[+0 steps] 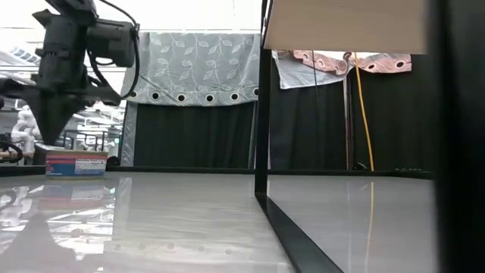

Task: Stack canned seafood by type on shelf
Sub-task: Stack the blue-pink tuna can on top of the other blue-pink tuna can on the shelf

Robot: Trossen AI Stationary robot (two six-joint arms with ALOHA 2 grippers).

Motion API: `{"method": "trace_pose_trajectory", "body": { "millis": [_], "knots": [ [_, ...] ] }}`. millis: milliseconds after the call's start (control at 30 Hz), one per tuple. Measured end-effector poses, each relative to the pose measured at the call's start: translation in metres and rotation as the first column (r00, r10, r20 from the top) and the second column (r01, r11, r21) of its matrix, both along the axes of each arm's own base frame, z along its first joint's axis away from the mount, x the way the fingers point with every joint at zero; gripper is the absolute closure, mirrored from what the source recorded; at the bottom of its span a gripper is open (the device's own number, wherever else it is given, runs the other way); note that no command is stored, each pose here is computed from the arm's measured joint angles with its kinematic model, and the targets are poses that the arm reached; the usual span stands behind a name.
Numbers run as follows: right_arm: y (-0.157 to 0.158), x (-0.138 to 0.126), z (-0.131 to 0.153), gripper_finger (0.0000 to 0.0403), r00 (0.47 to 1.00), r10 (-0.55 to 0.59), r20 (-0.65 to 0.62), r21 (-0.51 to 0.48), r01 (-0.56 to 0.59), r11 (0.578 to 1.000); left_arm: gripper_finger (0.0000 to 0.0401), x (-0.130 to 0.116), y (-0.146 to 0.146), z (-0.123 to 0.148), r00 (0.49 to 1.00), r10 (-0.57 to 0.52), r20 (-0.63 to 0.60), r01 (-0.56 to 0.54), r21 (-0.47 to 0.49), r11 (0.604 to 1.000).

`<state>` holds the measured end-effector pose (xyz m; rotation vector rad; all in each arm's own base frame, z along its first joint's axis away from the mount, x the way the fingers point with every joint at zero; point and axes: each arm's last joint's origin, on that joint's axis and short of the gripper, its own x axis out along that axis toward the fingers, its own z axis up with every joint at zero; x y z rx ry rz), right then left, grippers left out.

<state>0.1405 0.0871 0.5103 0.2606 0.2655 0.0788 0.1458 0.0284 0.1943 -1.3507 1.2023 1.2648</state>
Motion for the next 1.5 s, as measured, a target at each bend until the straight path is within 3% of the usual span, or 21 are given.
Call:
{"method": "trace_pose_trajectory", "body": {
  "millis": [400, 567, 767, 1067, 1300, 1500],
  "knots": [
    [0.002, 0.004, 0.002, 0.0063, 0.999, -0.044, 0.024, 0.012, 0.044, 0.999, 0.0398, 0.013, 0.006, -0.014, 0.993, 0.047, 0.108, -0.048, 0.007, 0.999],
    [0.002, 0.004, 0.002, 0.0063, 0.999, -0.044, 0.025, 0.009, 0.044, 0.999, 0.0398, 0.031, 0.01, -0.017, 0.971, 0.043, 0.236, -0.051, 0.028, 0.998],
    [0.002, 0.004, 0.002, 0.0063, 0.999, -0.043, 0.025, 0.007, 0.043, 0.999, 0.0398, 0.062, 0.017, -0.014, 0.905, -0.002, 0.426, -0.035, 0.078, 0.996],
    [0.002, 0.004, 0.002, 0.0063, 0.999, -0.043, 0.025, 0.01, 0.043, 0.999, 0.0399, 0.064, 0.021, -0.001, 0.924, 0.011, 0.383, -0.061, 0.118, 0.991],
    [0.002, 0.004, 0.002, 0.0063, 0.999, -0.032, 0.03, -0.035, 0.033, 0.999, 0.0399, 0.085, 0.026, -0.019, 0.915, 0.0, 0.403, -0.053, 0.12, 0.991],
    [0.002, 0.004, 0.002, 0.0063, 0.999, -0.037, 0.027, -0.014, 0.037, 0.999, 0.0399, 0.1, 0.021, -0.027, 0.894, -0.024, 0.447, -0.029, 0.112, 0.993]
  ]
}}
